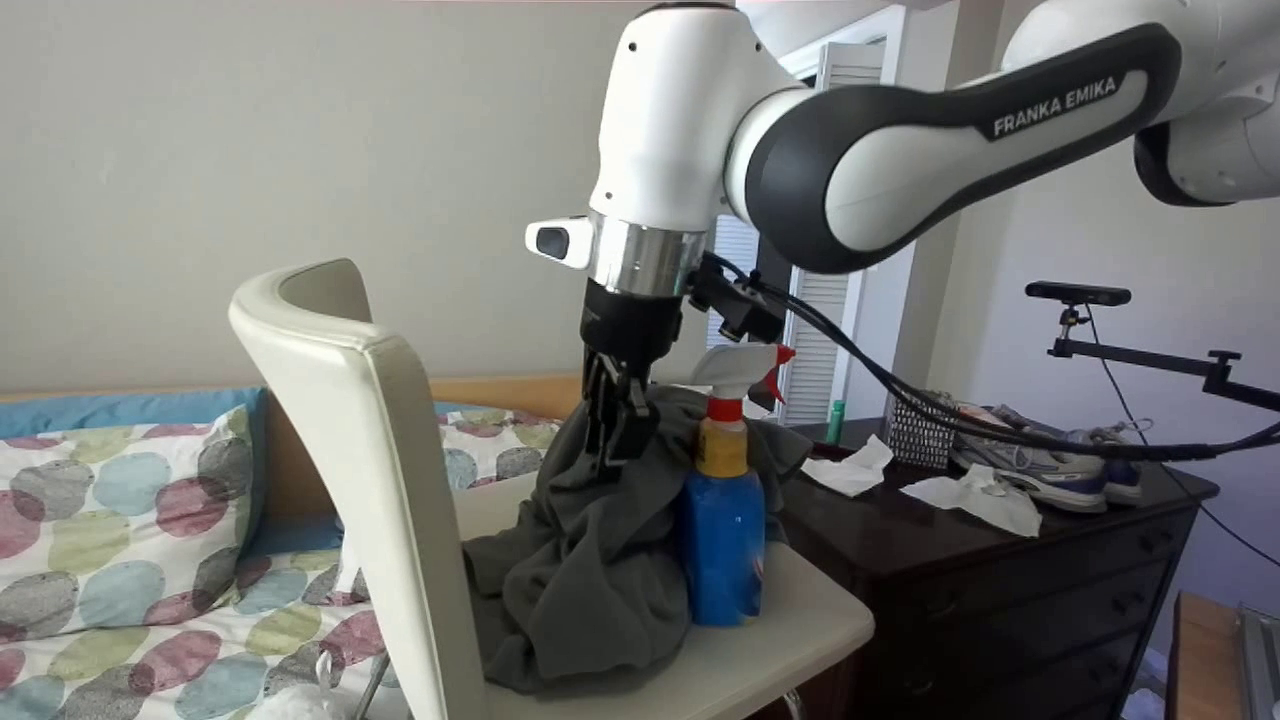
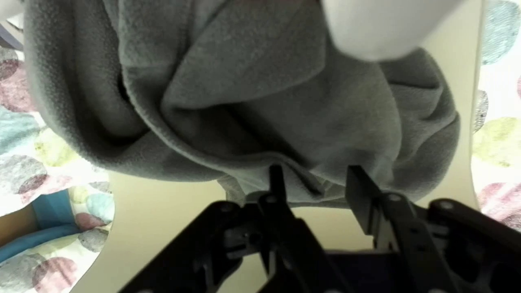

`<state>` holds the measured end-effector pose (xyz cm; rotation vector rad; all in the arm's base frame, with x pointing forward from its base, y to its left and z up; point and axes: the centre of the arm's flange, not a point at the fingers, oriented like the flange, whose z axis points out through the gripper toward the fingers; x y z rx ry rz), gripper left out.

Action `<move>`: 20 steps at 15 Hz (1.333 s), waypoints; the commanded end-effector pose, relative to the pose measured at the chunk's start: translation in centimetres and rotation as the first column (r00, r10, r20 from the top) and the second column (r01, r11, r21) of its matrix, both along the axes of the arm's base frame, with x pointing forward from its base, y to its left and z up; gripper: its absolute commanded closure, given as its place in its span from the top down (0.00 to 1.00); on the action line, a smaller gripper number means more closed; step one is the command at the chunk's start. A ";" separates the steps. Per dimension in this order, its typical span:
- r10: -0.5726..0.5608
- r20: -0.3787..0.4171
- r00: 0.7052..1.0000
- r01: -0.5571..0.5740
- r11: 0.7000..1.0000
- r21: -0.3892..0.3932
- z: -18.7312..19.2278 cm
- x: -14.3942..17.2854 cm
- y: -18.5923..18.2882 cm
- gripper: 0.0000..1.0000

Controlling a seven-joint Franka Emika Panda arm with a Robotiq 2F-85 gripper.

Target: Remove the jersey from the top of the bottle

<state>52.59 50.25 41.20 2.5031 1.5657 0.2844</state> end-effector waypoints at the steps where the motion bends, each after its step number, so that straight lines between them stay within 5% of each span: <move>1: -0.085 -0.141 0.986 0.078 0.995 -0.061 5.7 -2.0 0.8 0.76; 5: -0.158 -0.233 0.959 0.146 0.987 -0.069 13.6 -7.0 -0.3 0.99; 9: -0.274 -0.293 0.916 0.272 0.961 -0.051 20.5 -12.0 -2.6 1.00; 14: -0.446 -0.348 0.825 0.469 0.883 -0.019 24.3 -16.0 -6.8 1.00; 15: -0.385 -0.319 0.866 0.396 0.918 -0.030 24.0 -14.3 -4.6 1.00; 20: -0.390 -0.321 0.863 0.403 0.915 -0.030 24.1 -14.4 -4.7 1.00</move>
